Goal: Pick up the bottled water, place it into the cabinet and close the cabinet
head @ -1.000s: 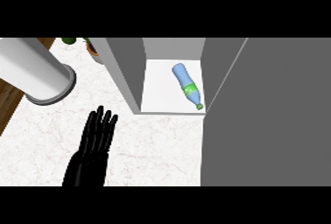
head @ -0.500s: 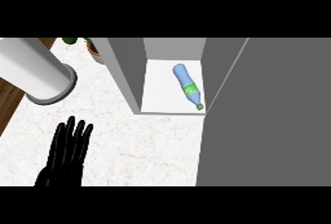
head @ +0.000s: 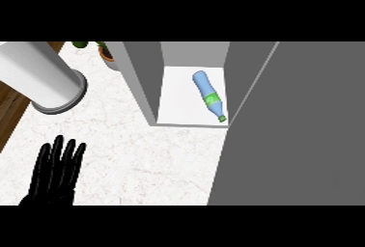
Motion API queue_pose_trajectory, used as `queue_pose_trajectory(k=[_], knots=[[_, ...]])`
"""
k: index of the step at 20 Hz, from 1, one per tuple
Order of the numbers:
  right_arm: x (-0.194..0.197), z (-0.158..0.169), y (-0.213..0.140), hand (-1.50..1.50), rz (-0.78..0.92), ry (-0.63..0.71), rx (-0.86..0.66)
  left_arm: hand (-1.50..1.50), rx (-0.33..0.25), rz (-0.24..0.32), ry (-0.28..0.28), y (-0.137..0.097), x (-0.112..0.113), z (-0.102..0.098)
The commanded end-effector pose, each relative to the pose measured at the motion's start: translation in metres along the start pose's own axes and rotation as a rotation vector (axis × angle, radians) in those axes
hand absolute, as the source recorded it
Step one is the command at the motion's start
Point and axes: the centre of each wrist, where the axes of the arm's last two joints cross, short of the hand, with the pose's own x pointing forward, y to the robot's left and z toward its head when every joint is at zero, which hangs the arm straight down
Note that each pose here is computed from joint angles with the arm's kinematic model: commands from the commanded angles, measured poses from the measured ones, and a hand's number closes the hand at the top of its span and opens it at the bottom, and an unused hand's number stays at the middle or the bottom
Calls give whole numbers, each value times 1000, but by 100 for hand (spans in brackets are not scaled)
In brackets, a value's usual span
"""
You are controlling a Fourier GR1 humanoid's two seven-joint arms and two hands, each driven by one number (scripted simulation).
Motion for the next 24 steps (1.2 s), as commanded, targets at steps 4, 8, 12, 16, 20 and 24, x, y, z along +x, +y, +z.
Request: queue_pose_trajectory(k=[4,8,12,16,20,24], knots=[[20,-42,23,150,102,-93,42,-150,-1,1,-11,16,8,-1],[24,-51,17,150,139,-98,32,-150,-15,5,-8,22,9,2],[21,-62,18,150,157,-97,71,-150,-18,4,15,26,9,5],[23,-63,16,150,162,-92,86,-150,-26,20,-4,28,15,2],[19,-68,13,150,167,-84,97,-150,-32,12,-9,37,20,-1],[20,-66,9,150,141,-95,96,-150,-48,12,-16,36,20,-2]])
